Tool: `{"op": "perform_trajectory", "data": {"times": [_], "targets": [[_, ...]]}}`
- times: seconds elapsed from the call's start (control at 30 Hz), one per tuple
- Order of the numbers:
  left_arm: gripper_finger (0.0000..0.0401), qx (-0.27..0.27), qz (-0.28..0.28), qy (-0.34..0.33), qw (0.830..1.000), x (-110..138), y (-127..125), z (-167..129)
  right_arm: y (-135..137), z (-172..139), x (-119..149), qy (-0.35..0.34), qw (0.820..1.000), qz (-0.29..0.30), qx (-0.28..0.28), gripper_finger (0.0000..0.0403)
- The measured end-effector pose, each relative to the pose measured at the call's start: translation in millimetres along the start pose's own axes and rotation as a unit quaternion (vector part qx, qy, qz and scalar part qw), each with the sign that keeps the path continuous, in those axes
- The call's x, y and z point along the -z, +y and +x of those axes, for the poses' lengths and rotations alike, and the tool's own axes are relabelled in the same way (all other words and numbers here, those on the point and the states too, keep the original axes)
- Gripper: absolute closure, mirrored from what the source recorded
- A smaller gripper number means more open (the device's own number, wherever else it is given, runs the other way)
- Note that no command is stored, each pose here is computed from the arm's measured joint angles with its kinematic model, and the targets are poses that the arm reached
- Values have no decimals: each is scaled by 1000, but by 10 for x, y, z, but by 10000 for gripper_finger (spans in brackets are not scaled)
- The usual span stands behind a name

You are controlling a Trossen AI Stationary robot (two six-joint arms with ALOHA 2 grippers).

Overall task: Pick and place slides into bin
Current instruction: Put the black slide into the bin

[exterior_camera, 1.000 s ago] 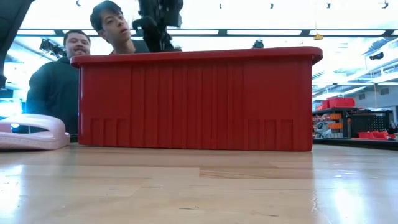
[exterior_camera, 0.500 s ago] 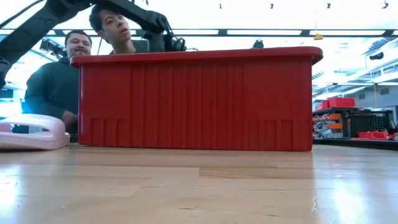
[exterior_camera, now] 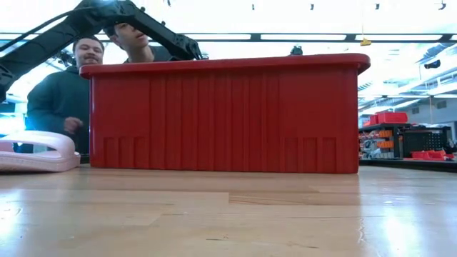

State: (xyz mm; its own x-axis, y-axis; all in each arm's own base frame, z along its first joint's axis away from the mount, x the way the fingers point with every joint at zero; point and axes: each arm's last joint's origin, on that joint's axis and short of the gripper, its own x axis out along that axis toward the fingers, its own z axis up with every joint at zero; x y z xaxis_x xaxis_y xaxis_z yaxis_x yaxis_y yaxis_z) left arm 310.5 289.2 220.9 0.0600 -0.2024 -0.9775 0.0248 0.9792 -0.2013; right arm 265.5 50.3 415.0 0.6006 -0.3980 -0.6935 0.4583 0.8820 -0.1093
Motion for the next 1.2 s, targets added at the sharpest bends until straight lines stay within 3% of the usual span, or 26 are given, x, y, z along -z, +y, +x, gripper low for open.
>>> {"op": "perform_trajectory", "data": {"times": [0.37, 0.53, 1.0, 1.2], "targets": [[327, -14, -44, -8, 999, -40, 35, 41, -13, -1, -7, -12, 1000, 1, 22, 275], [295, -61, -65, 10, 996, -62, 61, 40, -13, 0, -7, -12, 1000, 12, 22, 275], [156, -141, -40, 55, 988, -212, -49, 70, -12, -1, -7, -12, 1000, 13, 22, 275], [128, -197, -31, 93, 975, -281, -116, 78, -44, -5, -24, -44, 996, 12, 78, 275]]}}
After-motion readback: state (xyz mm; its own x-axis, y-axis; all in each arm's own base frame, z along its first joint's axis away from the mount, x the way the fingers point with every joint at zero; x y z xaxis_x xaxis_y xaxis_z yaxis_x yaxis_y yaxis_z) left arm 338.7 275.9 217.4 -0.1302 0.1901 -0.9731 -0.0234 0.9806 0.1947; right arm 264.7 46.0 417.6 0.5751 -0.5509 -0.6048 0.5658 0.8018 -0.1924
